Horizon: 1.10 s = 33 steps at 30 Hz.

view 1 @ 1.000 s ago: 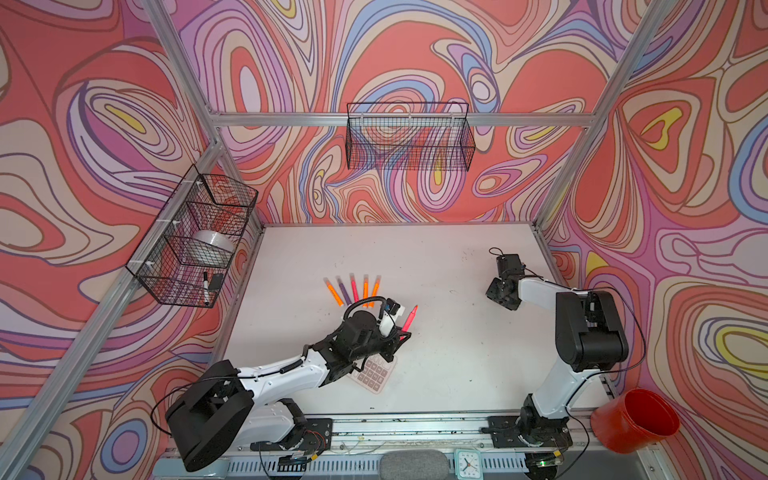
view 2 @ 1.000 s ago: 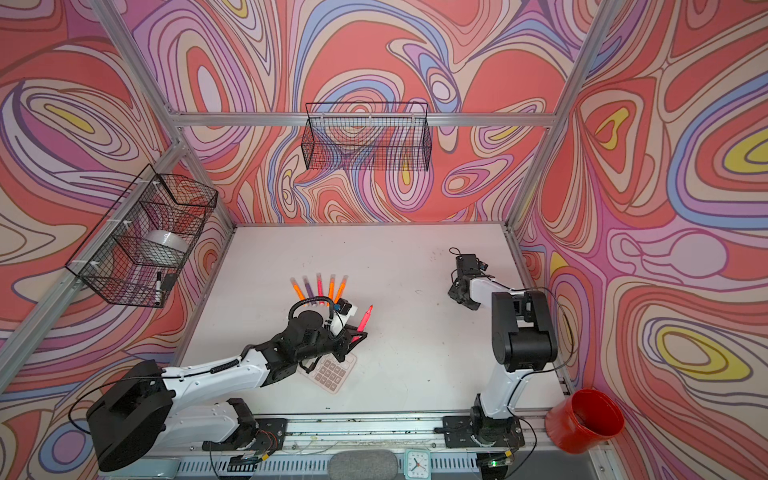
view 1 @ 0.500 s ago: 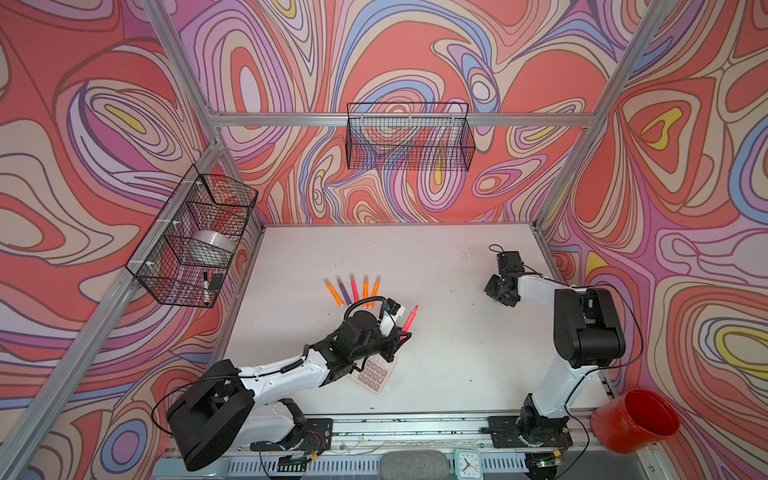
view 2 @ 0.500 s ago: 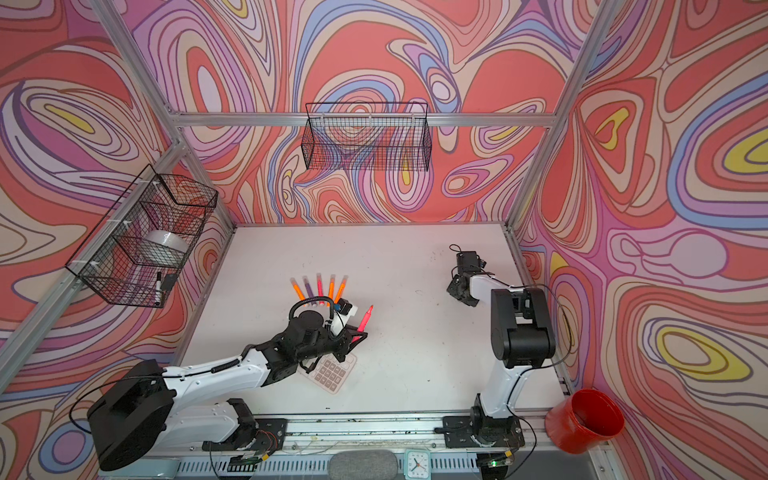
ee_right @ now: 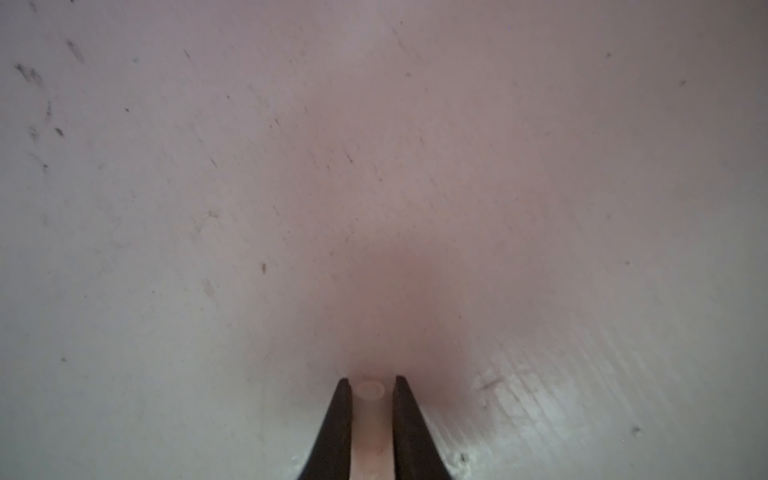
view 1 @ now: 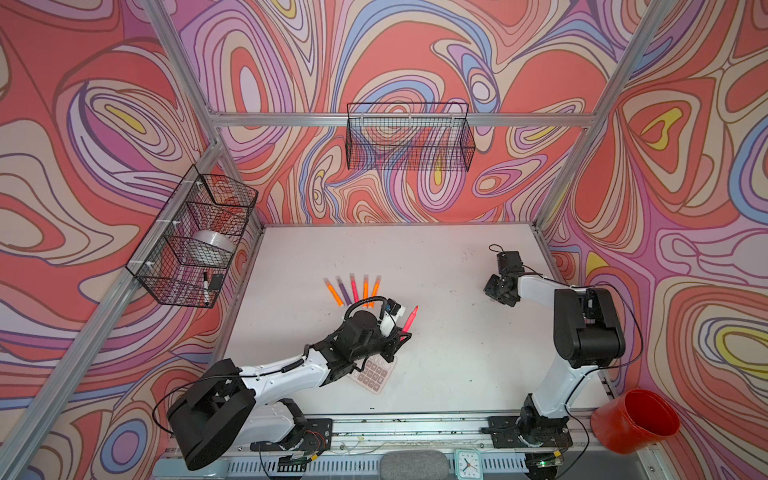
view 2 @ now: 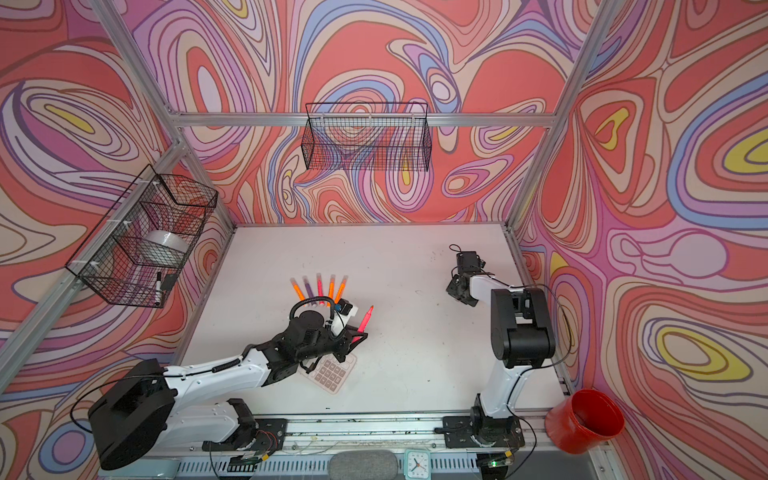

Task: Insert the pens into the pen caps
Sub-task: 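Lift the translucent cap with the right gripper over the pink marker tip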

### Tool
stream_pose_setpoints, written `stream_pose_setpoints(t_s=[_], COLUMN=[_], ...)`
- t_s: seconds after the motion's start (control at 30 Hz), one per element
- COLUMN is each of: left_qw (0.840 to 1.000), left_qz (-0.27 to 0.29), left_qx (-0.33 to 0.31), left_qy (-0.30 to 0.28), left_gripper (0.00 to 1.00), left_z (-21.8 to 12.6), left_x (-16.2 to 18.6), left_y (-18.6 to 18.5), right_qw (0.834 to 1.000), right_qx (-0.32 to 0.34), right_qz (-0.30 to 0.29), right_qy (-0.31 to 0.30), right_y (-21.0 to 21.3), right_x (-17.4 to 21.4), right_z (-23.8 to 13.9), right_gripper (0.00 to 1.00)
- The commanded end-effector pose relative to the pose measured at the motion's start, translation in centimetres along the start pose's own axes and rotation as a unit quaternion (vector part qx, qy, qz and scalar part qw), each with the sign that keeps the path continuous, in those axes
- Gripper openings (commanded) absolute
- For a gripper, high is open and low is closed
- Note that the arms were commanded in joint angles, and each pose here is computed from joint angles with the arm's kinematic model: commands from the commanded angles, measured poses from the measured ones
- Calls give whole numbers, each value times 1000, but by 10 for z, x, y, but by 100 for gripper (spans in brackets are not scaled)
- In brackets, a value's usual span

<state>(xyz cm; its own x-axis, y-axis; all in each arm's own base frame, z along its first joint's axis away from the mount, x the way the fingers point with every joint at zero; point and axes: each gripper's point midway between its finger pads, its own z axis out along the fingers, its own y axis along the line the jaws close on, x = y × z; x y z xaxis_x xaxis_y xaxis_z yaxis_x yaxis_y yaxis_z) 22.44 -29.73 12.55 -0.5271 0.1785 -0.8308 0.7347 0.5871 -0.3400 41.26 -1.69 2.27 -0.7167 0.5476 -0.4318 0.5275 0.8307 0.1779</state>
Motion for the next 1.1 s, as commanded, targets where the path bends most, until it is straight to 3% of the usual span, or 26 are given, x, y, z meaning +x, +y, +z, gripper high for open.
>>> stream_pose_setpoints(t_s=[0.0,0.37,0.4,0.73,1.07], left_qw=[1000,1000,999,999,998], left_qz=[7,-8,-8,-29,-33], left_qx=[10,29,34,35,54], left_qy=[-15,-8,-17,-5,16], left_gripper=[0,0,0,0,0], left_z=[1,9,11,24,45], left_x=[-14,-9,-21,-12,0], left_y=[-7,-10,-14,-17,-32], right_qw=[1000,988,985,931,892], right_qx=[-7,-145,-162,-335,-421], right_qz=[6,30,26,29,54], right_qy=[18,-48,-57,-140,-156], right_y=[-5,39,47,106,123], right_x=[15,34,39,77,96], right_z=[-5,-82,-92,-176,-207], right_gripper=[9,2,2,0,0])
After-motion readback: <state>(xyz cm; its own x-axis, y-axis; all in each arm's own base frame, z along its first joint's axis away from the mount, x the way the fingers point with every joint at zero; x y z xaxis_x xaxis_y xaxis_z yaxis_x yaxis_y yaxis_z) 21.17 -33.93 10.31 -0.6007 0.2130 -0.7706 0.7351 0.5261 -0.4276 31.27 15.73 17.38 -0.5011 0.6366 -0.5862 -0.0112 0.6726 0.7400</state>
